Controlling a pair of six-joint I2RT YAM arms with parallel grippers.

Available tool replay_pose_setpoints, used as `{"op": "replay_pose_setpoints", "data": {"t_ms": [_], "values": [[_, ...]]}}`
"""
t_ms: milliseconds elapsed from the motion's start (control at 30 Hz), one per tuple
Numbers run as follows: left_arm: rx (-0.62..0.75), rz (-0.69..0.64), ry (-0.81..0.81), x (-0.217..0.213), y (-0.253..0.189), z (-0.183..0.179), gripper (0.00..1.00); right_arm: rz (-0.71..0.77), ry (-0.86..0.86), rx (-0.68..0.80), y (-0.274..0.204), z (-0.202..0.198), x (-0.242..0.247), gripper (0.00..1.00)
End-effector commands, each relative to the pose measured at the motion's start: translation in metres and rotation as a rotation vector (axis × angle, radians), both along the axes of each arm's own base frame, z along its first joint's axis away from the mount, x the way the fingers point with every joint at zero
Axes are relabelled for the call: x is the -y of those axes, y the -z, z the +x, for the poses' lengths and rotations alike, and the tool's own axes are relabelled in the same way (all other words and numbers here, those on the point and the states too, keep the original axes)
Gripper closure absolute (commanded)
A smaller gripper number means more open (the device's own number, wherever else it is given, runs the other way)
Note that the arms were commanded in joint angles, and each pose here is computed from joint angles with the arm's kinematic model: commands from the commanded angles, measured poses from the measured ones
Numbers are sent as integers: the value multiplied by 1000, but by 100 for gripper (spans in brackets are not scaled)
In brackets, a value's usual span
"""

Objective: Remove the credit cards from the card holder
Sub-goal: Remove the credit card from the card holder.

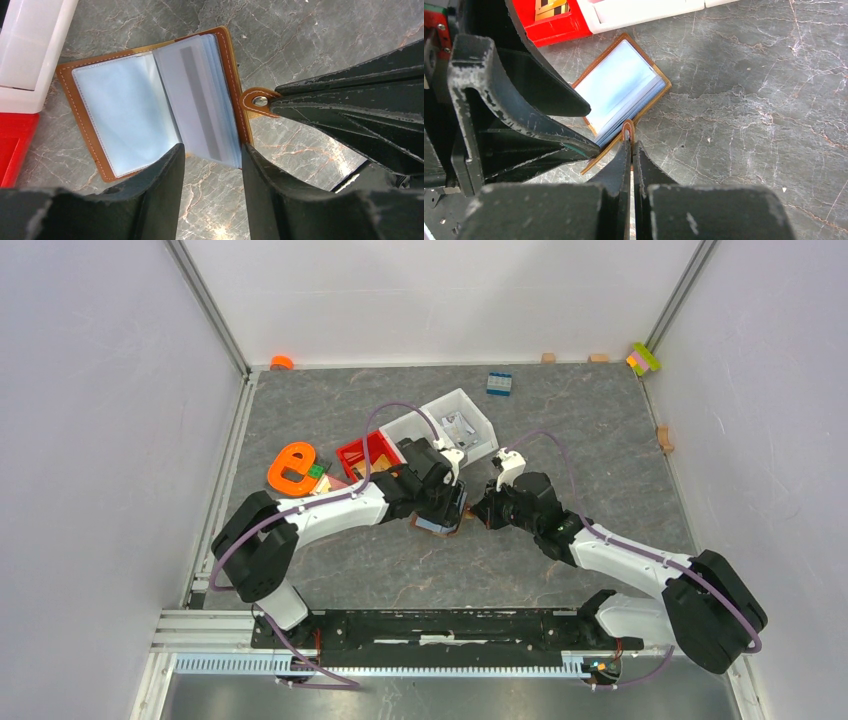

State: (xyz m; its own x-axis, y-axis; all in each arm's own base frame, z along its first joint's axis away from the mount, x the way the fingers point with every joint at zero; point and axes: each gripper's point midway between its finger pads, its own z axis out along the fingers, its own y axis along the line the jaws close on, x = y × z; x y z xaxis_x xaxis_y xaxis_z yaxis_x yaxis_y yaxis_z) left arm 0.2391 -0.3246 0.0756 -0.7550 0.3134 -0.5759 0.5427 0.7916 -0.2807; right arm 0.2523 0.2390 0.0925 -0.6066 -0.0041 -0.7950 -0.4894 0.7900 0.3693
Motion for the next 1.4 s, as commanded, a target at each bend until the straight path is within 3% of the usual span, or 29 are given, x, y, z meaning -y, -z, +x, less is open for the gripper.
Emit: {"op": "replay_pose_setpoints", "data": {"t_ms": [0, 100, 300, 567, 867, 1067, 1100, 1200, 1300, 1367], "values": [[27, -3, 17, 7, -7, 6, 54, 32, 2, 69, -22, 10, -4, 100], [31, 24, -7, 2, -4, 10, 65, 32, 3, 69, -22, 10, -4, 100], [38, 22, -21, -1, -8, 11, 71, 30, 5, 73, -24, 10, -3, 100], [12, -23, -41, -4, -10, 15, 73, 7, 29, 63, -20, 12, 1, 100], [-35, -59, -68, -8, -4, 21, 67, -13, 55, -3, -4, 15, 7, 100], [-73, -52, -92, -12, 6, 25, 75, 2, 63, -11, -3, 16, 11, 96], [-82, -51, -98, -14, 8, 26, 77, 7, 59, -13, -3, 16, 10, 93], [-112, -58, -104, -14, 14, 26, 82, 25, 53, -19, -2, 15, 10, 64], [-139, -64, -97, -12, 18, 25, 83, 58, 35, -24, -1, 12, 6, 42], [-155, -67, -90, -10, 21, 24, 83, 66, 28, -34, 2, 11, 4, 33]]}}
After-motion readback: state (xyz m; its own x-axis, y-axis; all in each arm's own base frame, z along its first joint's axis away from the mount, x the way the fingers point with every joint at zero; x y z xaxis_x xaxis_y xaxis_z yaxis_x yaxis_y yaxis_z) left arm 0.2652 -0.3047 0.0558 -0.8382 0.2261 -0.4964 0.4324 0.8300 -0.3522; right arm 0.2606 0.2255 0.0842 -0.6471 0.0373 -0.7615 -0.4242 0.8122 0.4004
